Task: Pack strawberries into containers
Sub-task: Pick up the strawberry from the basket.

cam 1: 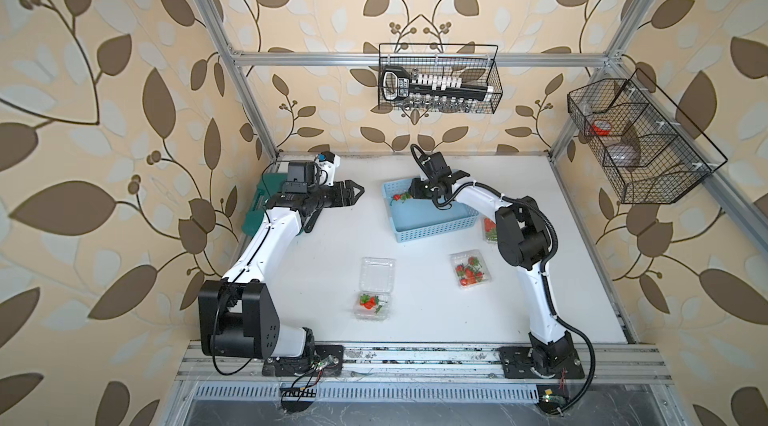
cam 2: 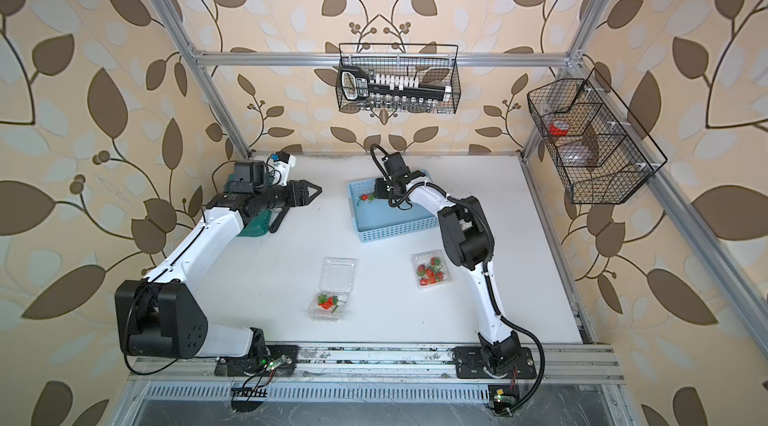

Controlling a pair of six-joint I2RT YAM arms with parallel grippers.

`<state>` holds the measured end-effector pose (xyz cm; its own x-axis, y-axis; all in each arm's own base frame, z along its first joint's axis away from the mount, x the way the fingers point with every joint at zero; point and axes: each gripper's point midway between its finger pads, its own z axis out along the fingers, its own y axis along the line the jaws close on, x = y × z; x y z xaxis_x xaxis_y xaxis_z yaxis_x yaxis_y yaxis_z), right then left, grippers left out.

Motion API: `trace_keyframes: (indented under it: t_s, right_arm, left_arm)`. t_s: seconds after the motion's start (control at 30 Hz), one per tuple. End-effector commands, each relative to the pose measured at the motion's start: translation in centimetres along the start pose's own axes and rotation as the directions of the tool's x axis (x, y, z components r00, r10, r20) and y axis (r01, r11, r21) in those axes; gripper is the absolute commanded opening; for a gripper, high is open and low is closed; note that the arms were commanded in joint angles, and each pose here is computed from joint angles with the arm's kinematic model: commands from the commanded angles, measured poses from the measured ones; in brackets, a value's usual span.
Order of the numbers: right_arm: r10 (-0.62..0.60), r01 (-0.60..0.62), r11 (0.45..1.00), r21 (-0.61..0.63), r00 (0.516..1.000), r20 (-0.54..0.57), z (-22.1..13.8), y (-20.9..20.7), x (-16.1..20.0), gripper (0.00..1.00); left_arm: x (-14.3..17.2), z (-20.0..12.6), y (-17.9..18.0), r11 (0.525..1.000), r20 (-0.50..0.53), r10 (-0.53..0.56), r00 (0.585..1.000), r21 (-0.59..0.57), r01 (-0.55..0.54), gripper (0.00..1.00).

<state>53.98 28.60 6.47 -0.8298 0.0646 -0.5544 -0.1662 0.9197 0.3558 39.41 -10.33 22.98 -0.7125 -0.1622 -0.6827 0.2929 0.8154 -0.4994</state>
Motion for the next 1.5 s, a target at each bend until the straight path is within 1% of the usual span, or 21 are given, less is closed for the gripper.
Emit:
trace_keyframes:
  t_s: [0.0, 0.37, 0.47, 0.53, 0.77, 0.83, 0.9, 0.97, 1.07, 1.2, 1.37, 1.47]
  right_arm:
    - [0.049, -0.05, 0.998, -0.03, 0.999, -0.009, 1.3, 0.6, 0.0, 0.37]
    - [0.057, -0.057, 0.998, -0.005, 0.998, -0.022, 3.6, -0.4, 0.7, 0.38]
    - [0.057, -0.057, 0.998, 0.009, 0.998, -0.033, 4.0, -0.7, 1.0, 0.35]
    - [0.055, -0.054, 0.998, 0.018, 0.998, -0.038, 4.1, -0.9, 1.2, 0.31]
    - [0.04, -0.038, 0.998, 0.056, 0.999, -0.033, 3.0, -2.0, 1.4, 0.24]
    - [0.043, -0.041, 0.997, 0.065, 0.999, -0.033, 2.9, -2.4, 1.3, 0.24]
    - [0.048, -0.045, 0.997, 0.067, 0.998, -0.036, 3.0, -2.7, 1.2, 0.27]
    - [0.046, -0.044, 0.997, 0.065, 0.998, -0.033, 3.1, -2.6, 1.0, 0.34]
    - [0.042, -0.04, 0.998, 0.054, 0.999, -0.029, 3.2, -2.2, 0.6, 0.38]
    - [0.033, -0.031, 0.997, 0.065, 0.999, -0.028, 3.7, -2.4, 0.5, 0.39]
    - [0.024, -0.02, 0.996, 0.083, 0.998, -0.049, 4.5, -3.1, 1.3, 0.37]
    - [0.023, -0.017, 0.996, 0.091, 0.998, -0.061, 4.8, -3.4, 1.7, 0.34]
  left_arm:
    - [0.1, 0.2, -0.3, 1.0, 0.001, 0.018, 1.0, 0.014, -0.018, 0.76]
    - [0.3, 0.5, -0.1, 1.0, -0.01, 0.013, 1.0, 0.011, -0.013, 0.76]
    - [0.3, 0.5, 0.0, 1.0, -0.012, 0.013, 1.0, 0.009, -0.013, 0.76]
    - [0.3, 0.5, 0.0, 1.0, -0.011, 0.014, 1.0, 0.011, -0.013, 0.76]
    - [0.2, 0.5, -0.2, 1.0, -0.009, 0.014, 1.0, 0.016, -0.014, 0.76]
    - [0.3, 0.4, -0.2, 1.0, -0.01, 0.012, 1.0, 0.016, -0.012, 0.76]
    - [0.2, 0.4, -0.2, 1.0, -0.008, 0.014, 1.0, 0.016, -0.014, 0.76]
    - [0.2, 0.4, -0.3, 1.0, -0.007, 0.015, 1.0, 0.017, -0.015, 0.76]
    - [0.3, 0.4, -0.2, 1.0, -0.008, 0.015, 1.0, 0.017, -0.015, 0.76]
    - [0.2, 0.4, -0.2, 1.0, -0.008, 0.015, 1.0, 0.017, -0.014, 0.76]
    - [0.3, 0.5, -0.1, 1.0, -0.012, 0.013, 1.0, 0.016, -0.013, 0.76]
    - [0.3, 0.5, -0.1, 1.0, -0.013, 0.013, 1.0, 0.016, -0.013, 0.76]
